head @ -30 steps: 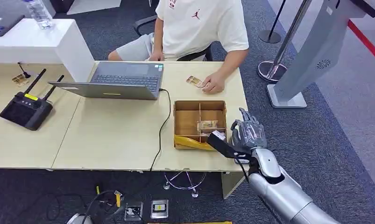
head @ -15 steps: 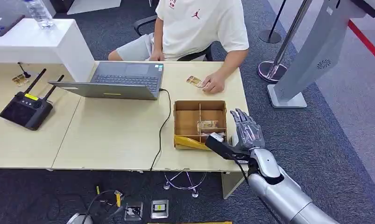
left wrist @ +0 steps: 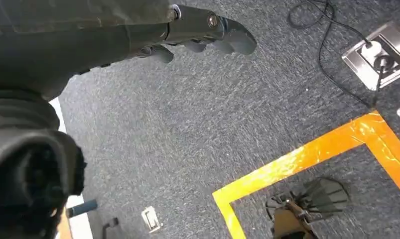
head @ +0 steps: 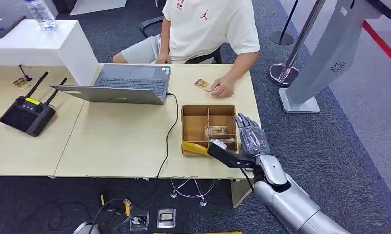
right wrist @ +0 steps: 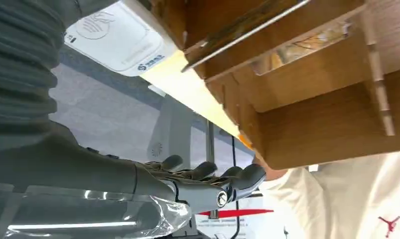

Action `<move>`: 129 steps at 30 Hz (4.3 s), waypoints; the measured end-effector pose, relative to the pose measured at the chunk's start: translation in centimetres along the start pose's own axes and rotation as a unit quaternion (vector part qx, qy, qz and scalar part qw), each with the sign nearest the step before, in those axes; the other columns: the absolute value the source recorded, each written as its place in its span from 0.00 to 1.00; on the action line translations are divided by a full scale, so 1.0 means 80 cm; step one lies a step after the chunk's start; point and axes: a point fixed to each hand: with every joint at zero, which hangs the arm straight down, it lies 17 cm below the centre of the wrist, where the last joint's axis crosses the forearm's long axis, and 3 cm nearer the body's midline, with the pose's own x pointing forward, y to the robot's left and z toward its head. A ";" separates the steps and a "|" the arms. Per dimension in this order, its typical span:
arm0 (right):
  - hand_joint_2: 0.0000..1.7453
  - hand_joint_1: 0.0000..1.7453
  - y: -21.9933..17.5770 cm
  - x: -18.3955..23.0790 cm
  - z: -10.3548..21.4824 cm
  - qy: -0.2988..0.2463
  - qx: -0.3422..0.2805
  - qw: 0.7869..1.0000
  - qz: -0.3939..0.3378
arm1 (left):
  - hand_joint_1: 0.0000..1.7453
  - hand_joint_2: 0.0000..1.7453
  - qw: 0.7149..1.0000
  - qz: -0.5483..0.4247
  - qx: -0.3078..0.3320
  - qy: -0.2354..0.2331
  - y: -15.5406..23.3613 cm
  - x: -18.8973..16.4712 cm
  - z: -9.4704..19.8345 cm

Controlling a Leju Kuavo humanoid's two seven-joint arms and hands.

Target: Pass the card to the sensor for recognition and then transmit it.

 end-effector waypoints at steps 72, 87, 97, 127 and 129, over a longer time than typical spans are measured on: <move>1.00 1.00 0.035 0.077 -0.014 -0.060 0.062 0.996 -0.020 | 0.00 0.00 1.000 -0.022 0.009 -0.005 0.001 0.001 0.003; 1.00 1.00 -0.008 0.074 -0.031 -0.055 -0.007 0.998 0.011 | 0.00 0.00 0.999 -0.034 0.015 -0.004 0.003 0.001 0.002; 1.00 1.00 -0.111 0.067 -0.051 -0.048 -0.113 0.992 0.043 | 0.00 0.00 0.999 -0.042 0.022 -0.020 0.011 0.016 0.002; 1.00 1.00 -0.292 0.145 -0.090 -0.117 -0.189 0.971 0.092 | 0.00 0.00 0.996 -0.061 0.031 -0.048 0.022 0.066 -0.001; 1.00 1.00 -0.288 0.154 -0.102 -0.118 -0.177 0.973 0.094 | 0.00 0.00 0.996 -0.063 0.033 -0.051 0.023 0.072 0.000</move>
